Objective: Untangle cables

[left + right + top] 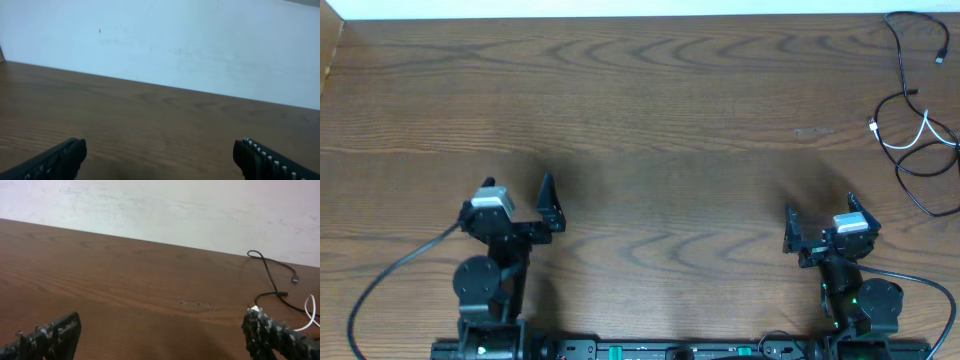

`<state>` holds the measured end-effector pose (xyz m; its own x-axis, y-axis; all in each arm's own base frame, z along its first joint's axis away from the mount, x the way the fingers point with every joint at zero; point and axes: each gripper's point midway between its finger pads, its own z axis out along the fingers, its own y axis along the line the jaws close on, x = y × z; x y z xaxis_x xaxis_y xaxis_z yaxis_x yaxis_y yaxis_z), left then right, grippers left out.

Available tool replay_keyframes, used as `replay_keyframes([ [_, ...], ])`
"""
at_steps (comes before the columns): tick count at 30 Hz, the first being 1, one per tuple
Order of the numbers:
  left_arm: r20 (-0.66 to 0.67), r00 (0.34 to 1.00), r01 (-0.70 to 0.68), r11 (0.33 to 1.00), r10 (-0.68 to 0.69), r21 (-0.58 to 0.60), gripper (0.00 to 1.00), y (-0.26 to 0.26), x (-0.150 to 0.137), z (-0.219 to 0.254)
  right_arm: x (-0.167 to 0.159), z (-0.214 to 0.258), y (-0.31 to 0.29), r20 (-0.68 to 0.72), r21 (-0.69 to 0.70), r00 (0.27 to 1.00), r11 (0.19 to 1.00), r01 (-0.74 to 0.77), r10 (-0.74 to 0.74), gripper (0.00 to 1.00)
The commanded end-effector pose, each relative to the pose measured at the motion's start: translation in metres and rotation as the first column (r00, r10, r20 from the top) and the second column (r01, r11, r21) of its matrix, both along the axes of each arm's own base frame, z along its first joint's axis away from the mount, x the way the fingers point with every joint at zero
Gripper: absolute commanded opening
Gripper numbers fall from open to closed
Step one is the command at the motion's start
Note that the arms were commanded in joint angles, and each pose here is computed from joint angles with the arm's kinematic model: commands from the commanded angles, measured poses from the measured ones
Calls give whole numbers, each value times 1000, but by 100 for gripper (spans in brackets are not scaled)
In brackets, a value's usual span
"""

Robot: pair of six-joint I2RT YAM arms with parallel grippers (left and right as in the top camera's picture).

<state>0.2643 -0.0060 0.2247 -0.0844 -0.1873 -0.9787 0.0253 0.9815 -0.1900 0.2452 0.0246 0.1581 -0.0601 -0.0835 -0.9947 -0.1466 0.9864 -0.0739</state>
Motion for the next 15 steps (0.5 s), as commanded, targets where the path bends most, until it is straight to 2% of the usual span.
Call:
replay_keyframes([
  [1,49,999,21,998,-24,59,99,-4,-5,-13,0,-1,-1,-4,0,1000,1000,7,-7,99],
  [11,79,996,19,985,-33,173,99,-4,-11,-39,0,-1,-1,-4,0,1000,1000,7,-7,99],
  [15,90,996,13,984,-29,178,99,-3,-13,-48,0,-1,-1,-4,0,1000,1000,7,-7,99],
])
